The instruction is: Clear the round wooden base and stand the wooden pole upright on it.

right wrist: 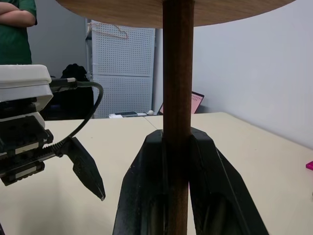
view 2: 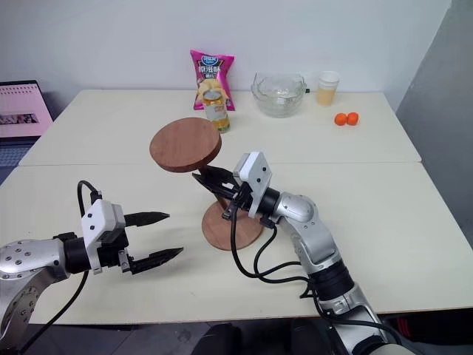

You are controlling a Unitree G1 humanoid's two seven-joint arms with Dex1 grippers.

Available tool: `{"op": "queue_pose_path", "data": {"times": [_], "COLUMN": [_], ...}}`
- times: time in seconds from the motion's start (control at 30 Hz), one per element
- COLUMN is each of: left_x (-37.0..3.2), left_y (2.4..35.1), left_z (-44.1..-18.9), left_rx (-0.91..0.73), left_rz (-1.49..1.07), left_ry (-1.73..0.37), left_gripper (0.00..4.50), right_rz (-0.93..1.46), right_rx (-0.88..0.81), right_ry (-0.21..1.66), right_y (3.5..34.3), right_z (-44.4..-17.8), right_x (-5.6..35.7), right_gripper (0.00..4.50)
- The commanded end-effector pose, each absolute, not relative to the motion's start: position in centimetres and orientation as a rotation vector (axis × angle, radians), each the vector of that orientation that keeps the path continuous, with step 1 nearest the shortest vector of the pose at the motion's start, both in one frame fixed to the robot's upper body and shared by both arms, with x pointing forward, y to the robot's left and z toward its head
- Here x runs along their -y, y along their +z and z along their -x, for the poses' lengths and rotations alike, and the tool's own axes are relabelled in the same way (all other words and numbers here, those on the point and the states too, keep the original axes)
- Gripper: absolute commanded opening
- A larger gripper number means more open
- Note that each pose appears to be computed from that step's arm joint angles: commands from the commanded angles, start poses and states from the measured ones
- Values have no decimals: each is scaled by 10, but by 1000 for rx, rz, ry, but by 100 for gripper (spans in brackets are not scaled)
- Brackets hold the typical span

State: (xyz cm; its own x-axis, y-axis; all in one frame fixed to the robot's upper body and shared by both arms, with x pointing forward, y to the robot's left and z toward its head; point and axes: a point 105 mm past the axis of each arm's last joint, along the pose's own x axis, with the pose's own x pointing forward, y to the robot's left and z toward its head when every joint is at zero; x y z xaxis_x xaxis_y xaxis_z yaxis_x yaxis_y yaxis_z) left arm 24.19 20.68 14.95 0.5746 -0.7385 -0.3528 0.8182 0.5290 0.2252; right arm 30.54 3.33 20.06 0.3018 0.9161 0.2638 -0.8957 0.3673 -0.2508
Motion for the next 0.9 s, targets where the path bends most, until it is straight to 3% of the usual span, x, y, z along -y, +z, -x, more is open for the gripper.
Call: {"op": "queue_pose_path", "data": {"times": [0.03, 0.9], "left_x": [-203, -202], "left_y": [159, 160], "left_z": [-241, -244], "left_rx": [-185, -184], "left_rz": [-420, -423], "left_ry": [-952, -953], "left_gripper": [450, 450], "right_rz": [116, 178], "right_rx": [188, -23], "right_ry": [1155, 1092], "right_y": [152, 117], "right_z": [-318, -329], "right_x": [-22, -16], "right_gripper": [22, 22]}}
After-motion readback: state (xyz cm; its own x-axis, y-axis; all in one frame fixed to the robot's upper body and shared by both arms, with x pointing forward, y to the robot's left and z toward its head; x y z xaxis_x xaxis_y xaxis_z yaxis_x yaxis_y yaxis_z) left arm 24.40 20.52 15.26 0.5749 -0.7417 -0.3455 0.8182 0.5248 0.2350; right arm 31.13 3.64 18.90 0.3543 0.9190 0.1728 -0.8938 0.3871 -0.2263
